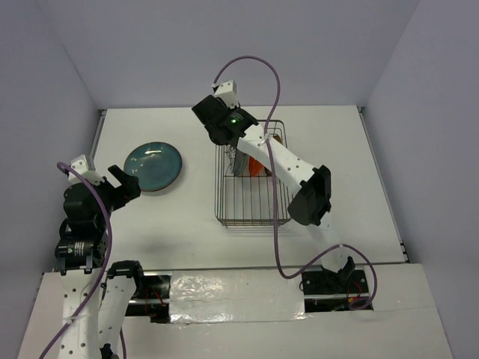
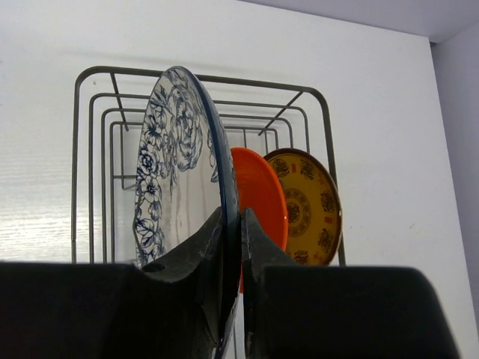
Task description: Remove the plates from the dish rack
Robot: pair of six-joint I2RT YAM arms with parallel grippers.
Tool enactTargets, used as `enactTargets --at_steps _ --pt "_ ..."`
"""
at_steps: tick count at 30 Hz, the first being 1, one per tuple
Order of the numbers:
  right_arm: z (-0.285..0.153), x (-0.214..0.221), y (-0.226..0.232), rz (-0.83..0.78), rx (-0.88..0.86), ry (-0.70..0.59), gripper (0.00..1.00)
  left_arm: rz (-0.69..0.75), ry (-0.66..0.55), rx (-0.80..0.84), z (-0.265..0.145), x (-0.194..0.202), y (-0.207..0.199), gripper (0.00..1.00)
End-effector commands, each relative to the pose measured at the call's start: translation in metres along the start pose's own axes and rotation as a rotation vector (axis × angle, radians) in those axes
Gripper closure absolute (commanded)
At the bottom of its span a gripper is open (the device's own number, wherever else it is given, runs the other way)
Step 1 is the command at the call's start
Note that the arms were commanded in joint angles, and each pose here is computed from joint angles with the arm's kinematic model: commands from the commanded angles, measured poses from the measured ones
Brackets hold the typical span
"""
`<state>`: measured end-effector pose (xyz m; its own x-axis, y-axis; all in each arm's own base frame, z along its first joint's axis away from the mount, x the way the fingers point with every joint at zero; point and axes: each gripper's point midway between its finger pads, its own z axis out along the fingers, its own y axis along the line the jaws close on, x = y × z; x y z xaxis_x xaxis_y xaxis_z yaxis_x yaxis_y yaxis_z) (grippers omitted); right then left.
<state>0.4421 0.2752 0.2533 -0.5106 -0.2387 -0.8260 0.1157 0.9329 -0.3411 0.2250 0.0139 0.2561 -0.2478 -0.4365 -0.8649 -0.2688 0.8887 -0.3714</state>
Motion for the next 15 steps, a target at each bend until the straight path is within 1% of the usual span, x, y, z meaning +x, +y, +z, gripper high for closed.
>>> enactTargets --at_steps 1,6,7,9,11,12,13,14,15 --pt "-0.056 -0.083 -0.077 0.176 0.083 -0.197 1.00 0.011 -0.027 0.004 0.001 -0.007 -0.002 0.00" --pt "-0.088 -0.108 -0.110 0.190 0.133 -0.274 1.00 0.015 -0.024 0.007 0.001 -0.008 -0.003 0.01" --pt "-0.100 -0.115 -0.124 0.200 0.136 -0.294 1.00 0.020 -0.022 0.020 0.003 -0.009 -0.005 0.01" --pt "-0.118 -0.121 -0.128 0.215 0.110 -0.324 1.00 0.036 -0.002 0.082 0.003 -0.009 -0.017 0.00" --pt "-0.141 -0.128 -0.142 0.252 0.057 -0.353 1.00 0.057 0.005 0.203 -0.002 -0.013 -0.040 0.00" --pt "-0.151 -0.126 -0.141 0.254 0.011 -0.354 1.00 0.056 0.020 0.281 -0.005 -0.012 -0.054 0.01" --pt "-0.159 -0.127 -0.131 0.288 -0.098 -0.352 1.00 0.057 0.073 0.454 -0.017 -0.005 -0.083 0.01" --pt "-0.174 -0.128 -0.140 0.317 -0.178 -0.358 1.00 0.061 0.055 0.558 -0.024 -0.011 -0.101 0.00" --pt "-0.183 -0.128 -0.137 0.334 -0.261 -0.362 1.00 0.029 0.080 0.640 -0.032 -0.011 -0.115 0.00"
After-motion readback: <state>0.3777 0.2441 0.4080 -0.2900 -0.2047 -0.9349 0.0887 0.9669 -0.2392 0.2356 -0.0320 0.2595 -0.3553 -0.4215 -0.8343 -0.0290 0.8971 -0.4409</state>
